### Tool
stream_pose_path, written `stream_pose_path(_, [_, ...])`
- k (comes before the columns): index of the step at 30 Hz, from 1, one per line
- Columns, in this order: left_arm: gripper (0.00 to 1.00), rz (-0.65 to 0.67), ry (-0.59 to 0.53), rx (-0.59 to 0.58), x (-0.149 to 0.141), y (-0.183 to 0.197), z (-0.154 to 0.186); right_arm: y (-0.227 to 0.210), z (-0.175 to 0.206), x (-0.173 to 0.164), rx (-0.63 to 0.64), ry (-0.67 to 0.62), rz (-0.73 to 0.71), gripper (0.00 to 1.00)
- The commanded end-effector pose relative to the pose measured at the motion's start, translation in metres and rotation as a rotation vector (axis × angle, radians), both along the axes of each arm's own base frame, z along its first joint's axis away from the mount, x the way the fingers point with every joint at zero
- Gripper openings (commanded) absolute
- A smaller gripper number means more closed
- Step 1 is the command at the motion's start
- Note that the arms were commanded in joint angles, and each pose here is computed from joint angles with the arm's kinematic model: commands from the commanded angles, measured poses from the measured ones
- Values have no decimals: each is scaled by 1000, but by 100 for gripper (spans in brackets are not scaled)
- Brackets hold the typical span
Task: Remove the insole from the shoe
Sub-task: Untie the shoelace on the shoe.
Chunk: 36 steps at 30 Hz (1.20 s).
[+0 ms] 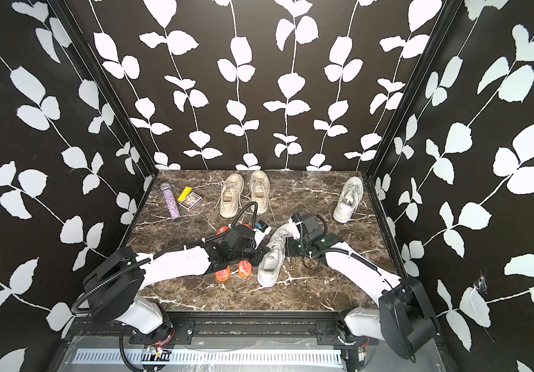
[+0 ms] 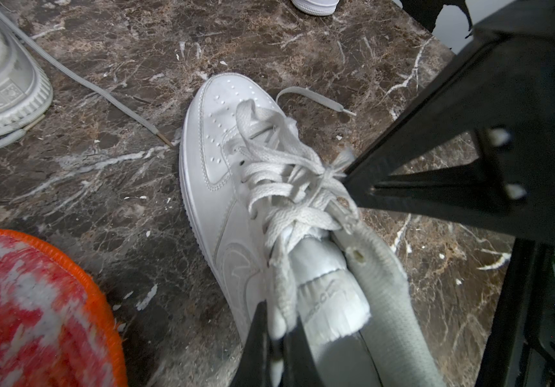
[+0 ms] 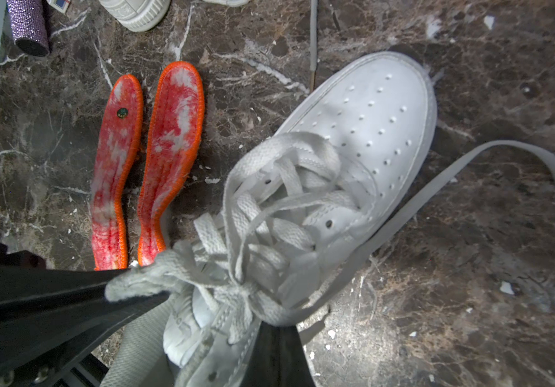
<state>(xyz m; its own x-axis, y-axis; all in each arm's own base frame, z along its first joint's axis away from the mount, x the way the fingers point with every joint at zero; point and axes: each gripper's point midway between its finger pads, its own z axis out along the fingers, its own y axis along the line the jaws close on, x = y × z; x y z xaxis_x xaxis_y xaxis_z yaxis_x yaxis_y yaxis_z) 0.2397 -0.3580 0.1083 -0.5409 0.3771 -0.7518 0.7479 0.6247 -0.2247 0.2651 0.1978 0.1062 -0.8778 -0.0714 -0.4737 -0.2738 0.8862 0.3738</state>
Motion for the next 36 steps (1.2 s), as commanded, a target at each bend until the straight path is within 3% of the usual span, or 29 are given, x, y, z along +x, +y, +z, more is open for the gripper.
stream_pose_path(1, [0, 23, -61, -66, 10, -5, 31, -7, 6, 4, -36, -36, -24, 0])
stream_pose_path(14, [0, 82, -87, -44, 18, 4, 33, -44, 15, 11, -174, -111, -162, 0])
stream_pose_path(19, [0, 76, -86, -44, 18, 3, 33, -18, 19, 7, -64, -115, -48, 0])
stream_pose_path(24, [0, 67, -78, -47, 16, 2, 31, -1, 12, 3, -6, -78, 26, 12])
stream_pose_path(36, [0, 57, -73, -54, 15, 0, 32, 3, -4, 7, -28, -44, 33, 24])
